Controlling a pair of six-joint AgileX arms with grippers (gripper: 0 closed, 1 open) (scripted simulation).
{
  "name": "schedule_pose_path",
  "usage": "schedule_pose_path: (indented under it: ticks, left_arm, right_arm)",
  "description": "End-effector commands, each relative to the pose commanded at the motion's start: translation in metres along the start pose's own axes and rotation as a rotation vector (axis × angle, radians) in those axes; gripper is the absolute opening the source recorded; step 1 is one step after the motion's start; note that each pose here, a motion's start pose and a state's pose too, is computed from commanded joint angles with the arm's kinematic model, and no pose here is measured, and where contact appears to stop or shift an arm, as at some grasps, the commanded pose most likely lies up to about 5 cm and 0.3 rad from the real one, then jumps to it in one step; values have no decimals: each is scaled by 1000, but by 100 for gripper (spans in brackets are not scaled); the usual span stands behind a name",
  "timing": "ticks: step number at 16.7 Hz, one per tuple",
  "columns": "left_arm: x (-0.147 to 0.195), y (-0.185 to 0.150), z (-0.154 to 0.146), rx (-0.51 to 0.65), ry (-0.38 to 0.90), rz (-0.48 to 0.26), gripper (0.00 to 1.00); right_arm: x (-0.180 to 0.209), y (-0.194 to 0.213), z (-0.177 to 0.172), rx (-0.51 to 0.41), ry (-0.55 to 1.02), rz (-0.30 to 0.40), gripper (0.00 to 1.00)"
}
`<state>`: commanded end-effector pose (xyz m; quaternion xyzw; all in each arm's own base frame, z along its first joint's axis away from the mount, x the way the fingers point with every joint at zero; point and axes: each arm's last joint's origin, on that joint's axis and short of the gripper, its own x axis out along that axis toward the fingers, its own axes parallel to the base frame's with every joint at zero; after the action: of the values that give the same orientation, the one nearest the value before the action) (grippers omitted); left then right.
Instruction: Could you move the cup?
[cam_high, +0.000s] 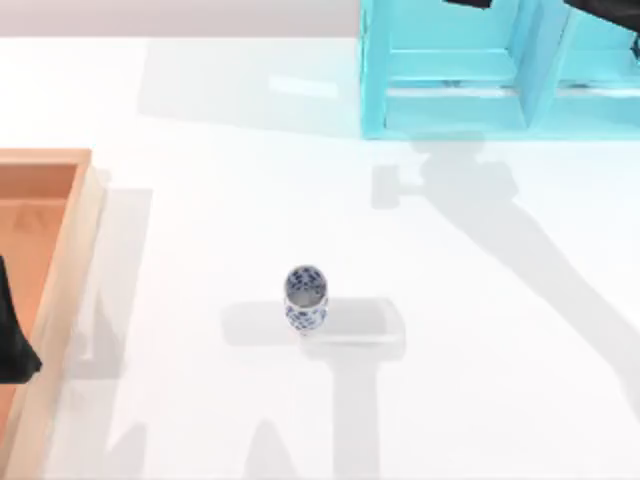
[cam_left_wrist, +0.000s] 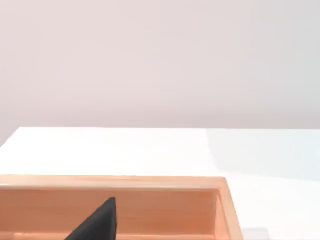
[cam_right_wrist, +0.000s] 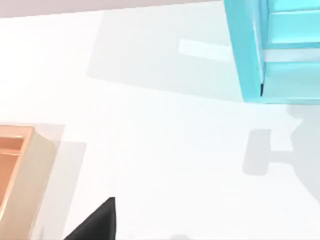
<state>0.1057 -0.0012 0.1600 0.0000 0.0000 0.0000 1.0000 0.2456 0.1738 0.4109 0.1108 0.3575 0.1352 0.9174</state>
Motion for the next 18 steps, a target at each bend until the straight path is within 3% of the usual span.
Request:
schedule_pose_path:
  ticks: [3, 9, 14, 18]
  left_arm:
    - [0, 0, 0, 0, 0, 0, 100]
    - [0, 0, 0, 0, 0, 0, 100]
    - [0, 0, 0, 0, 0, 0, 100]
    - [0, 0, 0, 0, 0, 0, 100]
  right_arm:
    - [59, 45, -3, 14, 216, -49, 100]
    - [162, 100, -55, 22, 560, -220, 100]
    - [206, 118, -90, 28, 687, -327, 100]
    - [217, 119, -101, 27, 719, -363, 100]
